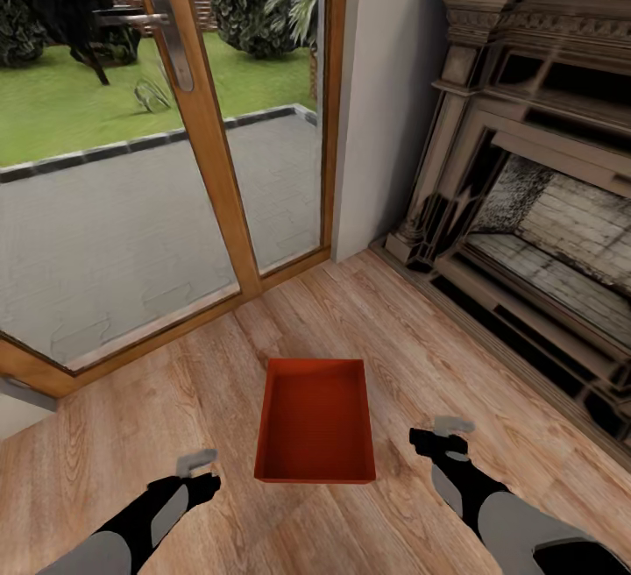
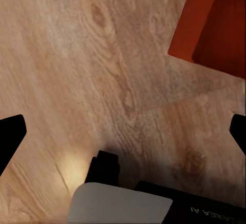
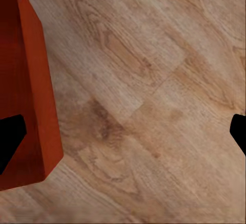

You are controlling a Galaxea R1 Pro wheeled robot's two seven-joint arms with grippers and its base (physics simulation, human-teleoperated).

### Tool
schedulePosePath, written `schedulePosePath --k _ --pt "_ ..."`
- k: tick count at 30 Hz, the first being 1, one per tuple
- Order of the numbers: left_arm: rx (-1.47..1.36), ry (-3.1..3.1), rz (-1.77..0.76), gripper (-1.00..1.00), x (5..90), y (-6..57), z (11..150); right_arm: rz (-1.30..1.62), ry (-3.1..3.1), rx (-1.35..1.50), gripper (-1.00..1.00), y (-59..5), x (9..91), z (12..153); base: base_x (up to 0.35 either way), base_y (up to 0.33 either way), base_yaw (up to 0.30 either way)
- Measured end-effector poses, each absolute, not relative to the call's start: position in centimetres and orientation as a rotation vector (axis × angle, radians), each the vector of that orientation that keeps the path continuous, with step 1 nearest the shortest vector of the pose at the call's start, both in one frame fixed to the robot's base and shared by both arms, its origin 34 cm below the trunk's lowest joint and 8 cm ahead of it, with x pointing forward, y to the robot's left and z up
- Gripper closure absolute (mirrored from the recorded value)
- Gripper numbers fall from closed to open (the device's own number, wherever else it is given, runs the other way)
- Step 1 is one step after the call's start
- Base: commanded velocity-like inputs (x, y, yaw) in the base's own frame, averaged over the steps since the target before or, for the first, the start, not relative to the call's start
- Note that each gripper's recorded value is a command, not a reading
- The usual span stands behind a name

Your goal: Move the two storage containers from the living room to the garage. In the garage, place one container on the floor and stack the other container on top of it (either order is fine).

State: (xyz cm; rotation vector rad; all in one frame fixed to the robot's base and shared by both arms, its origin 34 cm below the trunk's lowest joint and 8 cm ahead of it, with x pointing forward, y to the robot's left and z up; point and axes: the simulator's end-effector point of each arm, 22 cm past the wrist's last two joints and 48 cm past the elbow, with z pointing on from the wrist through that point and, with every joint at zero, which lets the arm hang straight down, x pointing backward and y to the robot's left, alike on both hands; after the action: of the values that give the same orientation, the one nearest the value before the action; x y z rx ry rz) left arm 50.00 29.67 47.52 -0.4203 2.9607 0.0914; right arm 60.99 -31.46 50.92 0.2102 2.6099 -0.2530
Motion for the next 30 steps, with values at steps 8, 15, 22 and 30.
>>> schedulePosePath --k 8,15,22,30 --pt "-0.387 2.993 0.022 -1.0 48.1 23.9 46.7 -0.145 2.682 0.112 -1.0 -23.9 58.1 49.4 0.0 0.0 0.0" --pt "-0.251 2.961 0.1 -1.0 48.7 23.5 46.8 -0.137 2.672 0.086 -1.0 -22.8 57.3 49.2 0.0 0.0 0.0" --pt "-0.215 2.911 0.148 -1.0 48.2 23.8 46.6 -0.137 2.692 0.076 -1.0 -22.6 55.2 48.6 0.0 0.0 0.0" --pt "-0.22 2.843 0.152 -1.0 49.6 24.1 47.0 -0.074 2.651 0.063 -1.0 -21.6 55.7 48.8 0.0 0.0 0.0"
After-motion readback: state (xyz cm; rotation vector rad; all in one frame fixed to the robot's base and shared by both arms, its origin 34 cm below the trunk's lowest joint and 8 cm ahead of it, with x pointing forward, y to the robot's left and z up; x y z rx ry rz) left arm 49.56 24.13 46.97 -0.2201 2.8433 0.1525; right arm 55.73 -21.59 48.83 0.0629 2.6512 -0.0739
